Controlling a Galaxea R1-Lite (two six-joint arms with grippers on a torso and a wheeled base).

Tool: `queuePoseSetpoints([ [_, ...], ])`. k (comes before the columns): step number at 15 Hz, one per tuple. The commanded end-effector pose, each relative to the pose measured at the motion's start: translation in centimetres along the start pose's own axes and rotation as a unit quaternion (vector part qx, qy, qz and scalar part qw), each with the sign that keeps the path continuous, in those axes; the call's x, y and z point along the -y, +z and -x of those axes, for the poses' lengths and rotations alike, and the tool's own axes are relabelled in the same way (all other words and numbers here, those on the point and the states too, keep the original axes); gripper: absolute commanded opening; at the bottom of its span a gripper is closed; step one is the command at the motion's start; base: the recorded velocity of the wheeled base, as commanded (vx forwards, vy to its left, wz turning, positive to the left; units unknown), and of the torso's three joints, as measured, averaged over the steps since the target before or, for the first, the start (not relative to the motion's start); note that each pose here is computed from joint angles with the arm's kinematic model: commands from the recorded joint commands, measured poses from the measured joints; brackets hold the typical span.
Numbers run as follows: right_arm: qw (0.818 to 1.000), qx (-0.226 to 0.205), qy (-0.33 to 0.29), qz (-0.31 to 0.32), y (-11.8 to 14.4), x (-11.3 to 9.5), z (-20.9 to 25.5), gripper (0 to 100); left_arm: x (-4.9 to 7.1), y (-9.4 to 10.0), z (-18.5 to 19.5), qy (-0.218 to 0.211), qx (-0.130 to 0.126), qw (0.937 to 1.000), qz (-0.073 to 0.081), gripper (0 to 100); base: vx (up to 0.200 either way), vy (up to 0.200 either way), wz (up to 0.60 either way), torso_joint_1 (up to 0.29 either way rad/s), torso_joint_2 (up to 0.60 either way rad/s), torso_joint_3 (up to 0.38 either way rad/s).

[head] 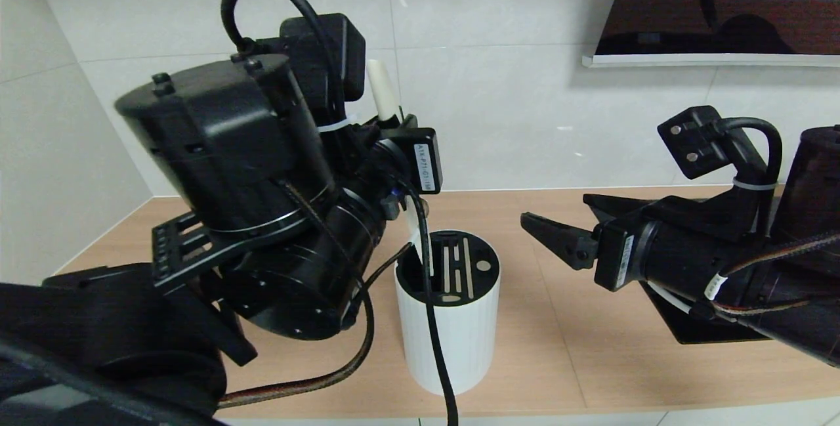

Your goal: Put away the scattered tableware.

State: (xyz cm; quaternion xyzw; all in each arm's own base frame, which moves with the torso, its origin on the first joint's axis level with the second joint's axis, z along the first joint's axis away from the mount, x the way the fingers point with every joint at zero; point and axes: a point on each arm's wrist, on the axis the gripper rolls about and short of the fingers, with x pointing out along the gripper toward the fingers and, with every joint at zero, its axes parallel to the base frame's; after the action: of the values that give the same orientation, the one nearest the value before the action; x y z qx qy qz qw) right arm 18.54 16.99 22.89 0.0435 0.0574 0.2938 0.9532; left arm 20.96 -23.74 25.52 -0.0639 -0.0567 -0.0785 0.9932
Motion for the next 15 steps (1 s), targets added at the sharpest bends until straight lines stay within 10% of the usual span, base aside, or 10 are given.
queuePoseSetpoints([
  [1,1.0,-0.003,-0.001,0.0,-0.2,0.0,-0.2,100,0.7,-1.8,-0.6,-0.001,-0.019,0.9998,-0.011,0,0.0,0.0,0.0,0.0,0.0,0.0],
  [15,1.0,-0.017,-0.011,0.006,-1.0,0.4,-0.8,100,1.4,-7.6,-1.4,0.002,-0.087,0.9953,-0.042,0,0.0,0.0,0.0,0.0,0.0,0.0],
])
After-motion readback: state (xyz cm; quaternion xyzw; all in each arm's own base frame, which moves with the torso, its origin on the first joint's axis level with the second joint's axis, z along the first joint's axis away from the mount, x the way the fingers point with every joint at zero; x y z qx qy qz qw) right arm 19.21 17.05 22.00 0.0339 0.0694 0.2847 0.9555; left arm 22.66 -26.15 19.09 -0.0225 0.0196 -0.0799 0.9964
